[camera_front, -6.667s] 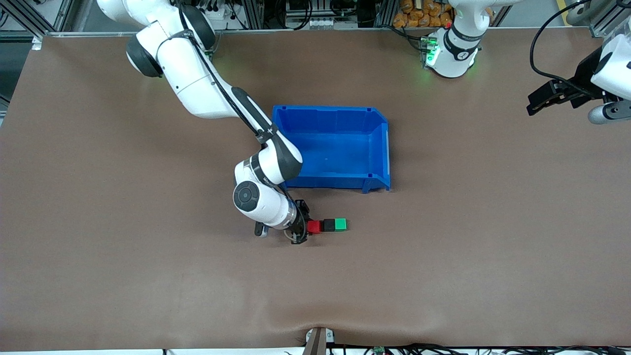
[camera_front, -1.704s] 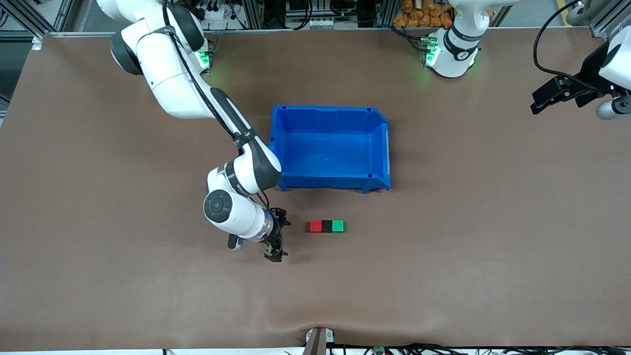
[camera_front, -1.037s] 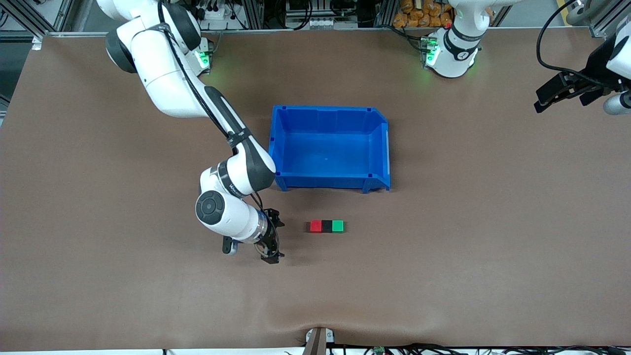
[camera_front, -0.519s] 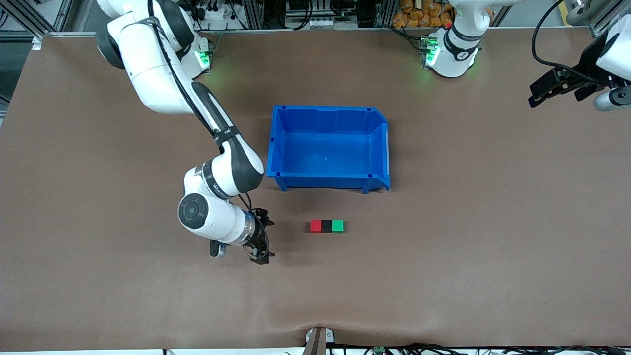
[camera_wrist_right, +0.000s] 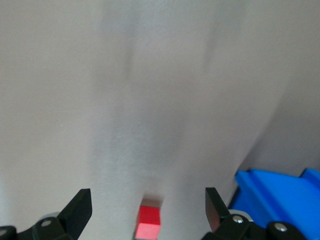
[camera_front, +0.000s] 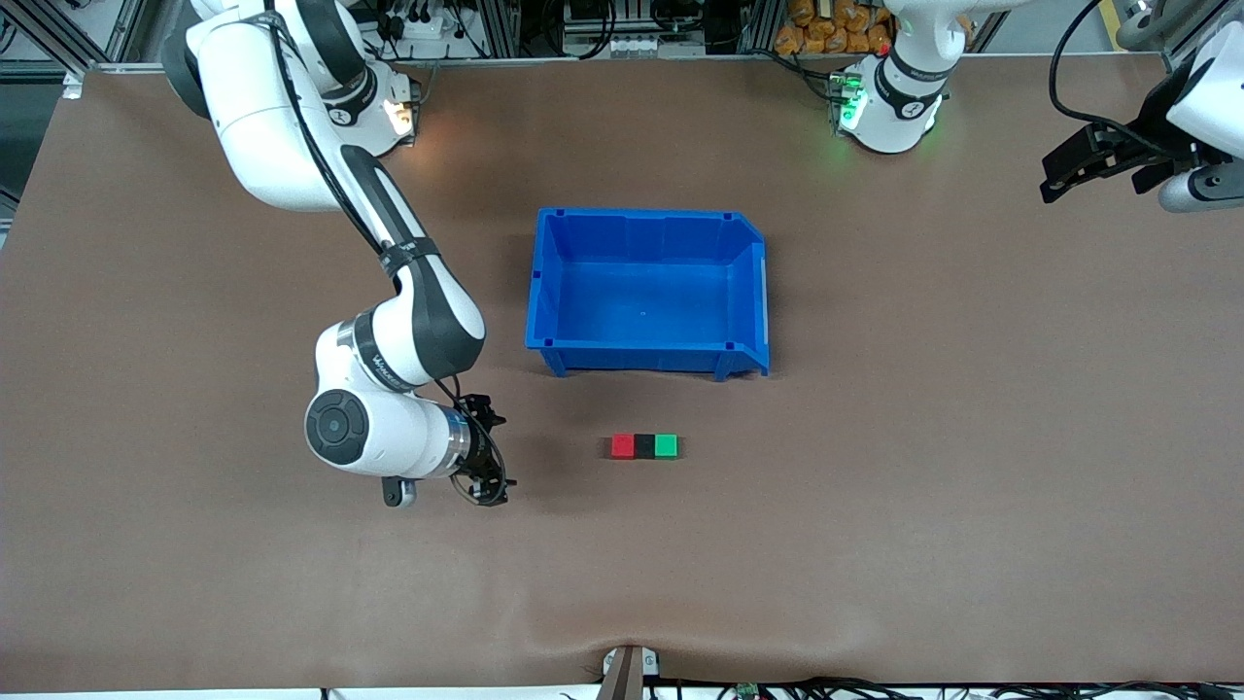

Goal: Attach green and red cubes to black cube

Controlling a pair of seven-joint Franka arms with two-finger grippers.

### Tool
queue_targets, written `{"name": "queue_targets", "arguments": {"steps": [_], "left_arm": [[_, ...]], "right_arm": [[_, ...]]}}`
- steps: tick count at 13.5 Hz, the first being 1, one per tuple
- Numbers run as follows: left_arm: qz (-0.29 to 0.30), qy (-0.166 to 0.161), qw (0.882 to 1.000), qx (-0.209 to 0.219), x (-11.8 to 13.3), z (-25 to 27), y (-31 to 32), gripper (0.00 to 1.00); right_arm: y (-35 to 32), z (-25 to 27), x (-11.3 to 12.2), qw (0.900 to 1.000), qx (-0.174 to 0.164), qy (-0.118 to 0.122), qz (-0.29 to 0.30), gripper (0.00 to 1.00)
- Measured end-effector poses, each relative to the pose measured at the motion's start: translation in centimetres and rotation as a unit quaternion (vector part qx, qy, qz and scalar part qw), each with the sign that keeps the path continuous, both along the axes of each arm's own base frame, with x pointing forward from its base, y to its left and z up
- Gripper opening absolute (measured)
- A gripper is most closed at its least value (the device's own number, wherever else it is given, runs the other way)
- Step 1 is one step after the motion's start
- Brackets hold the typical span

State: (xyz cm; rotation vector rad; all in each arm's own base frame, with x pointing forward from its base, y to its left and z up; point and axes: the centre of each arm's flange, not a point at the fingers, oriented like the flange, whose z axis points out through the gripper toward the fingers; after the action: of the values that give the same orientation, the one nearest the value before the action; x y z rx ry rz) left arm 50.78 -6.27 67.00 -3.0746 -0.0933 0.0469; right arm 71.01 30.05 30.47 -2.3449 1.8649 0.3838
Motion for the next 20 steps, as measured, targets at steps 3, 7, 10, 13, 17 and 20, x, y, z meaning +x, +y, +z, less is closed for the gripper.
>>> {"name": "queue_targets", "arguments": {"steps": [3, 7, 10, 13, 17, 20], "left_arm": [[-0.007, 0.001, 1.0, 0.0, 0.0, 0.0, 0.0, 1.0], [-0.008, 0.001, 1.0, 0.0, 0.0, 0.0, 0.1, 1.0], [-0.008, 0.001, 1.0, 0.0, 0.0, 0.0, 0.1, 1.0], [-0.008, 0.0, 1.0, 0.0, 0.0, 0.0, 0.1, 1.0], [-0.009, -0.001, 1.0, -0.01, 0.0, 0.1, -0.1, 1.0], [-0.01, -0.001, 1.0, -0.016, 0.0, 0.1, -0.2, 1.0]], "right_arm": [[-1.1, 1.2, 0.1, 1.0, 0.0, -0.001, 0.023, 1.0], [-2.7, 3.0, -0.1, 0.999, 0.0, 0.01, 0.05, 1.0], [-4.1, 3.5, 0.1, 0.998, 0.003, 0.013, 0.066, 1.0], [-6.1, 5.2, 0.0, 0.996, 0.007, 0.021, 0.091, 1.0], [-8.5, 6.9, 0.0, 0.994, 0.013, 0.03, 0.107, 1.0], [-9.8, 7.6, -0.1, 0.993, 0.021, 0.039, 0.109, 1.0]]}}
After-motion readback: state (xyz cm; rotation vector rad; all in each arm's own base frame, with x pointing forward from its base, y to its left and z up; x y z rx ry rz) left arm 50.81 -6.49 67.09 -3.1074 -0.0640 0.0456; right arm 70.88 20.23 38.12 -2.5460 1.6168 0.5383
